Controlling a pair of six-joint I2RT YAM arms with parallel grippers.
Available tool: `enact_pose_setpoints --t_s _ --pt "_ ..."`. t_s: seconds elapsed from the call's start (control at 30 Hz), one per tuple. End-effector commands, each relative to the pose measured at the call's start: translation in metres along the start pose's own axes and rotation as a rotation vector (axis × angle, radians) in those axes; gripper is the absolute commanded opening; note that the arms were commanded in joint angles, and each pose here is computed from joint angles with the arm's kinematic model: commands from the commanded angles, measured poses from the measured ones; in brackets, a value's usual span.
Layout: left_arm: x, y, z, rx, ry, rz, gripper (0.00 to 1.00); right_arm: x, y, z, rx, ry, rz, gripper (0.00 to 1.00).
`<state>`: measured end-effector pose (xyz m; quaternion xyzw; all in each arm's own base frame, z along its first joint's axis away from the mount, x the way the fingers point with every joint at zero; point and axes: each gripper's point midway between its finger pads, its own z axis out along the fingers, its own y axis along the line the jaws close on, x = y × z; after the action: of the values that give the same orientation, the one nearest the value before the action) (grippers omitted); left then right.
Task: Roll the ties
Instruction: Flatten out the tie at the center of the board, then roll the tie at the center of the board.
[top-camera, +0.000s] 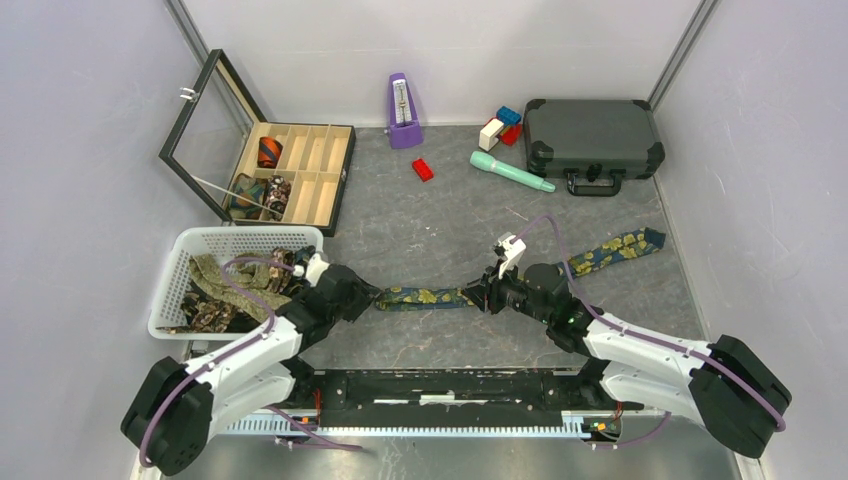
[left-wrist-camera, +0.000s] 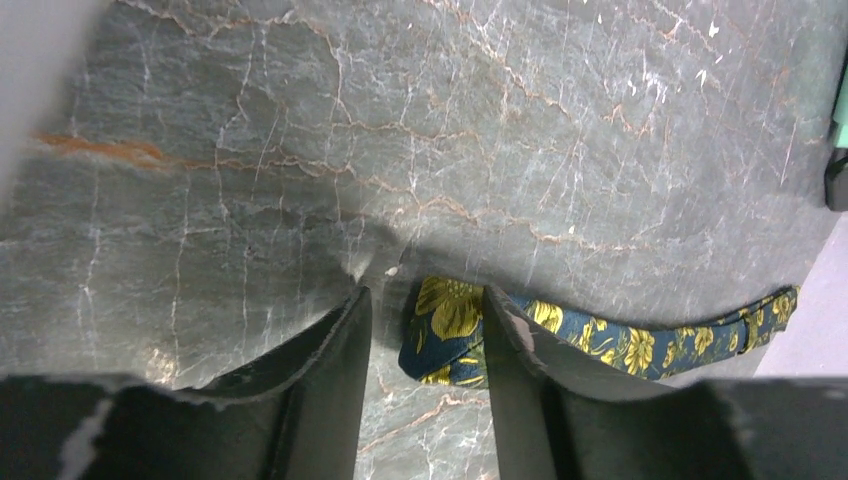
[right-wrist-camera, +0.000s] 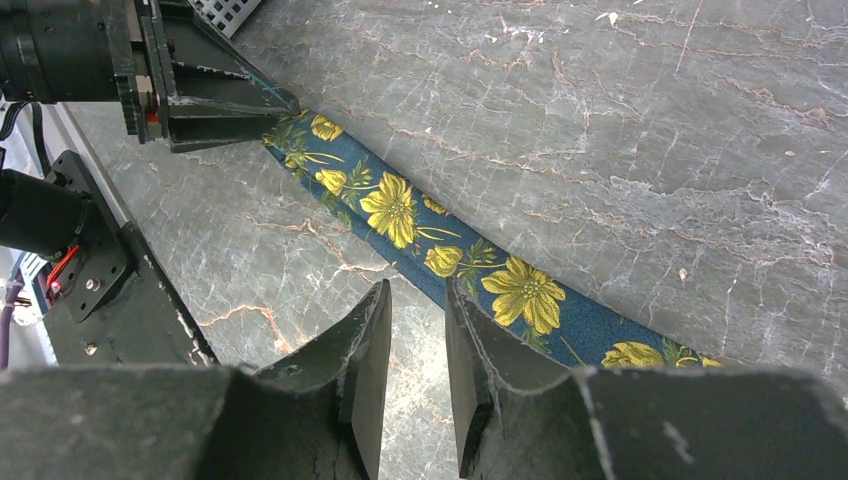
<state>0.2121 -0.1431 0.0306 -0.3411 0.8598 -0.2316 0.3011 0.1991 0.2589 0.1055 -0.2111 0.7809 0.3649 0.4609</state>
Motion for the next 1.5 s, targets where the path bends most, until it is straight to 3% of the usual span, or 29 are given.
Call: enact_pose_setpoints --t_s 0.0,0.17,0.3,0.5,0.77,1.03,1.3,1.47 --pt "-0.002 -0.008 0.005 0.007 -0.008 -0.066 0.49 -0.008 0.005 0.001 -0.026 -0.038 -0.017 0.32" --pt "0.003 -0.007 0.008 -0.004 -0.001 -0.057 0.38 -0.004 0.004 0.002 -0.023 -0.028 -0.020 0.32" --pt "0.007 -0.006 0.008 -0.007 0.002 -0.048 0.37 -0.002 0.002 0.002 -0.021 -0.024 -0.023 0.32" --pt "0.015 -0.005 0.000 -0.028 0.006 -0.018 0.49 0.002 0.002 0.004 -0.026 -0.016 -0.020 0.31" --pt "0.020 0.007 -0.006 -0.049 -0.005 -0.010 0.49 0.007 0.004 0.005 -0.041 -0.007 -0.002 0.31" --pt "0.021 0.001 -0.015 -0.022 -0.013 -0.009 0.60 0.013 0.002 0.007 -0.038 0.004 0.005 0.30" --pt "0.027 0.001 -0.014 -0.020 -0.006 -0.014 0.54 0.017 0.002 0.008 -0.041 0.012 0.011 0.30" --pt "0.031 -0.004 -0.016 -0.006 0.004 -0.008 0.63 0.021 0.001 0.009 -0.039 0.023 0.009 0.30"
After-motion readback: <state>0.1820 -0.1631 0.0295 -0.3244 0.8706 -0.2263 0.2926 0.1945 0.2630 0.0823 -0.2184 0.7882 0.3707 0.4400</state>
